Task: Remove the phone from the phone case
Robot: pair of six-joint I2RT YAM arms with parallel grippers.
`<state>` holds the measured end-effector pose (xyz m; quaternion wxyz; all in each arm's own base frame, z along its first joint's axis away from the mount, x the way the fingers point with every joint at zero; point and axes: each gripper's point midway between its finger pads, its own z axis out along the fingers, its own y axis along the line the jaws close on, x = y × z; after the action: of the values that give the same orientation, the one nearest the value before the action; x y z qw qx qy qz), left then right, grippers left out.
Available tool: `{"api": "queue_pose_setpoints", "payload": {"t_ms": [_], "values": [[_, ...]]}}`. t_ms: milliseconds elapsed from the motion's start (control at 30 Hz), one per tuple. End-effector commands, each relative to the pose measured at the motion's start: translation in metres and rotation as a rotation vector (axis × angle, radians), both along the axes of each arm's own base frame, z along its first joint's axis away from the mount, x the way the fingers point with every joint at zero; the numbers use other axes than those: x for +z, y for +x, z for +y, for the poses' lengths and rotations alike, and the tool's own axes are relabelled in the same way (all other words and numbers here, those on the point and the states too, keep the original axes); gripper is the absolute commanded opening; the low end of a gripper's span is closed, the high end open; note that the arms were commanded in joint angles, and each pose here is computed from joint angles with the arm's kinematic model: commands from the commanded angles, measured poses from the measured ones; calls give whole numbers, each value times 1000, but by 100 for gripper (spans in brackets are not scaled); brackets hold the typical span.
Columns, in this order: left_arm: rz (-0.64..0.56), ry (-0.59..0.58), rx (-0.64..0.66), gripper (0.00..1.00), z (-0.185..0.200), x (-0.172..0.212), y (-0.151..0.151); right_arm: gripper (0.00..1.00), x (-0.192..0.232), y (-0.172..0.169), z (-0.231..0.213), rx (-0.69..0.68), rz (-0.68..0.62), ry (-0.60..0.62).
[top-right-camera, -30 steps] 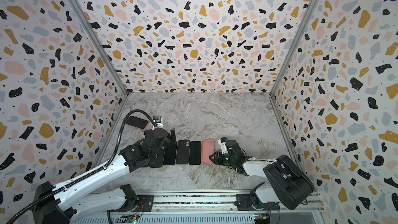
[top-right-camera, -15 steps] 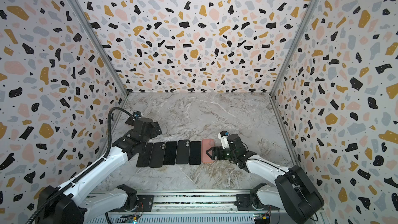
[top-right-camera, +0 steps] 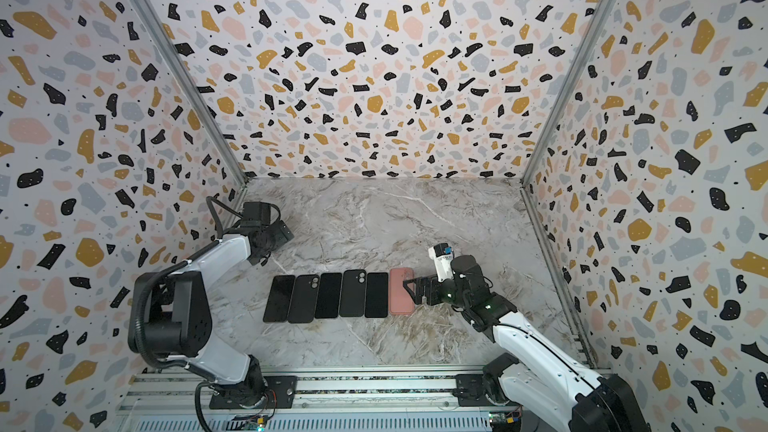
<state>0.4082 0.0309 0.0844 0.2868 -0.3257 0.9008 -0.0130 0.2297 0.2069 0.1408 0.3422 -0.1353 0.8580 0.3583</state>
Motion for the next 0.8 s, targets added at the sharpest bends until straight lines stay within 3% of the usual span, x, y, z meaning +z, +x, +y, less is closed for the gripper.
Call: {"api": "queue_pose_setpoints", "payload": {"t_ms": [0, 367, 767], "values": [[7, -43, 36, 99, -1, 5, 10, 99, 14, -2, 7, 45, -45, 15], [188, -54, 251, 100, 15, -26, 11, 99, 11, -6, 15, 102, -66, 32], [254, -77, 289, 100, 13, -50, 22, 99, 6, -9, 16, 119, -77, 35]]}}
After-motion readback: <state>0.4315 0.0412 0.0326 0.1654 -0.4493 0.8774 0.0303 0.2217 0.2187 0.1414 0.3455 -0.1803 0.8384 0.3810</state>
